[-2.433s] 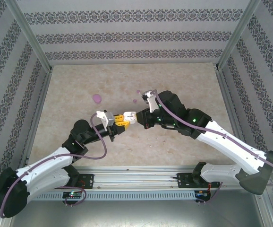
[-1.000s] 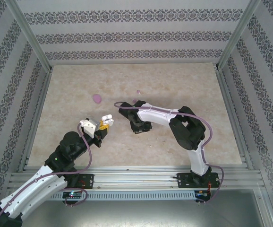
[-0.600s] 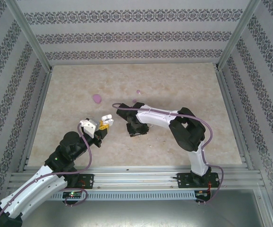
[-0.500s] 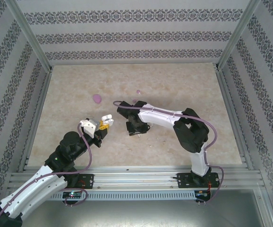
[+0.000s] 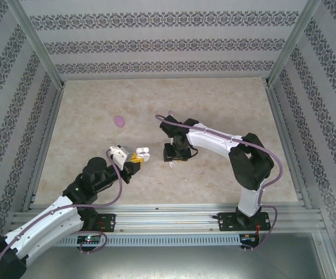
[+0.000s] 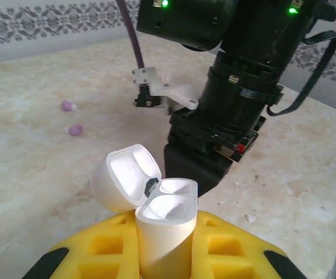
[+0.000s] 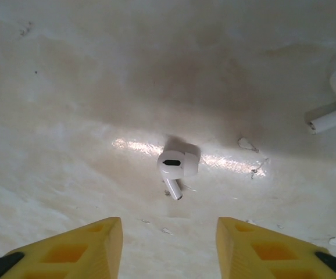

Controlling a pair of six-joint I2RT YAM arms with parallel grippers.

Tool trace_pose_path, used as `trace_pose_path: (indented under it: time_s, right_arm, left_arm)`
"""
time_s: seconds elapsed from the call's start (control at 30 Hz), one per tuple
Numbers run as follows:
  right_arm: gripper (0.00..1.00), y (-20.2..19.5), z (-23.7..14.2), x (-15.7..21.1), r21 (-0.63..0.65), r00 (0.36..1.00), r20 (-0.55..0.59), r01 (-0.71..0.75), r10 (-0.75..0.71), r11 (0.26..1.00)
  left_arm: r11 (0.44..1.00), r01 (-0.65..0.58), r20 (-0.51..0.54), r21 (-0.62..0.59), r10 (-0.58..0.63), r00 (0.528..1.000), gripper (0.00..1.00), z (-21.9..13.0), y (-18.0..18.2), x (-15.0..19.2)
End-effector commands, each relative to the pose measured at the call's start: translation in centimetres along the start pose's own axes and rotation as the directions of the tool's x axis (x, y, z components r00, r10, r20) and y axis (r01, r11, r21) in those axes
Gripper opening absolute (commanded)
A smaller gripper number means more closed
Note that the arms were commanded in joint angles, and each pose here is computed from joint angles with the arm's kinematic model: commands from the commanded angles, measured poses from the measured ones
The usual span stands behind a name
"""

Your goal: Insert the wireless bluetooth earbuds into the charging case

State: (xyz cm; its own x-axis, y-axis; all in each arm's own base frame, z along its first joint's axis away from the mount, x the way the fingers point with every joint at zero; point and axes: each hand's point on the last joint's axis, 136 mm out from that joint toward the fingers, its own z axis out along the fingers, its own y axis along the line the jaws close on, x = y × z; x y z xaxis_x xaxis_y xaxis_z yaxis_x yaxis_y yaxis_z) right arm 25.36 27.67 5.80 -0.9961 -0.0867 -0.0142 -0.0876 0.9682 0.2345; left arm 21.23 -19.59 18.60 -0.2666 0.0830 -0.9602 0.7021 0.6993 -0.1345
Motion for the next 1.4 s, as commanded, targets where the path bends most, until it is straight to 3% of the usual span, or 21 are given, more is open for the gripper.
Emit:
trace_pose_path:
  time_s: [0.0, 0.5, 0.73, 1.1, 1.37]
  right_arm:
    - [0.49, 0.6, 1.0, -0.2, -0.03, 1.0, -0.017, 0.016, -0.016, 0.999]
    - [0.5, -0.2, 3.3, -0.7, 0.032, 0.999, -0.035, -0.009, 0.01, 0.999]
    - [0.43, -0.3, 4.4, -0.9, 0.042, 0.999, -0.051, -0.005, 0.007, 0.999]
    - [0.42, -0.6, 5.4, -1.1, 0.067, 0.998, -0.068, 0.004, 0.001, 0.998]
    - [0.3, -0.9, 5.5, -1.3, 0.085, 0.997, -0.076, 0.017, -0.011, 0.996]
  left_arm:
    - [0.996, -0.001, 0.073, 0.087, -0.006, 0.997, 0.0, 0.0, -1.6, -1.8]
    - [0.995, -0.016, 0.066, 0.097, 0.01, 0.998, 0.0, -0.5, -1.9, -1.4]
    - [0.994, -0.013, 0.066, 0.108, 0.006, 0.998, 0.0, -0.6, -2.1, -1.3]
    - [0.992, -0.01, 0.07, 0.126, 0.001, 0.998, 0.0, -0.7, -2.4, -1.3]
    - [0.99, -0.006, 0.073, 0.139, -0.004, 0.997, 0.0, -0.8, -2.6, -1.4]
